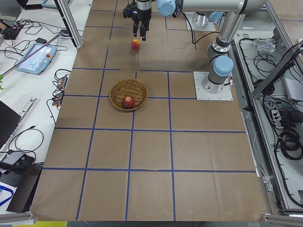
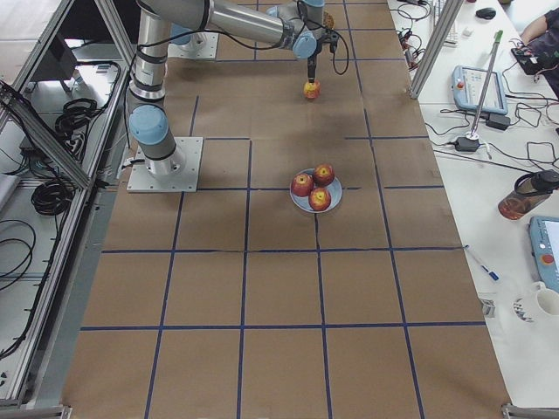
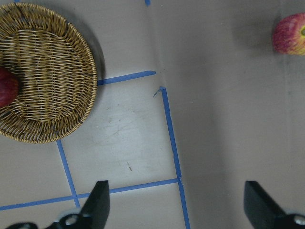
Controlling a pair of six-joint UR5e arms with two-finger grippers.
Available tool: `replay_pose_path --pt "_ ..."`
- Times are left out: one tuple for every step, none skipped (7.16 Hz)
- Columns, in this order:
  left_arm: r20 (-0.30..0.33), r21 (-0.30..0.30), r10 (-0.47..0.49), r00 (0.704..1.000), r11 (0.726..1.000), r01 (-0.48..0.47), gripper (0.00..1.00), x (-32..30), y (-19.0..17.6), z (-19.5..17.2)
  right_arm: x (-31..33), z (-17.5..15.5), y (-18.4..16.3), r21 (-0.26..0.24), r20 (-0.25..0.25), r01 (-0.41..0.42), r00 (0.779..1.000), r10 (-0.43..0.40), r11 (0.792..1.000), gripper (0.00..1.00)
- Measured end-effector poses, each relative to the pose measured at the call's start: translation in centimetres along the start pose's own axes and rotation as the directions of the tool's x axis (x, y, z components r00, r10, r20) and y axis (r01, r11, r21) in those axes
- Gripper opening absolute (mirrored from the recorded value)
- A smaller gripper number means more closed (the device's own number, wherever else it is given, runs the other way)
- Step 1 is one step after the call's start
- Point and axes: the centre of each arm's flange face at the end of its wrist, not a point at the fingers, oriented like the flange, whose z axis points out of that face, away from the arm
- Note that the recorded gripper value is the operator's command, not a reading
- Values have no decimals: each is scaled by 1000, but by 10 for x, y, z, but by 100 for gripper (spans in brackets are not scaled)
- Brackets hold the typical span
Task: Transfer apple from basket to plate
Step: 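Move the right gripper over the apple and lower onto it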
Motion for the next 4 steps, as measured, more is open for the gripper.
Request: replay_pose_path --pt "7 2 1 1000 1000 -1 99 0 3 -2 -7 26 -1 5 -2 6 1000 -6 1000 94" --pt "37 -1 1 999 1000 -1 99 -3 4 -4 -10 44 -2 4 -4 8 1000 -8 1000 73" --pt "79 -5 1 997 1000 -1 99 -6 5 -6 -11 54 -2 0 -7 10 1000 -10 1000 59" --pt "103 -7 2 995 1000 -2 99 -7 6 -8 -11 59 -2 -2 -9 12 1000 -12 1000 49"
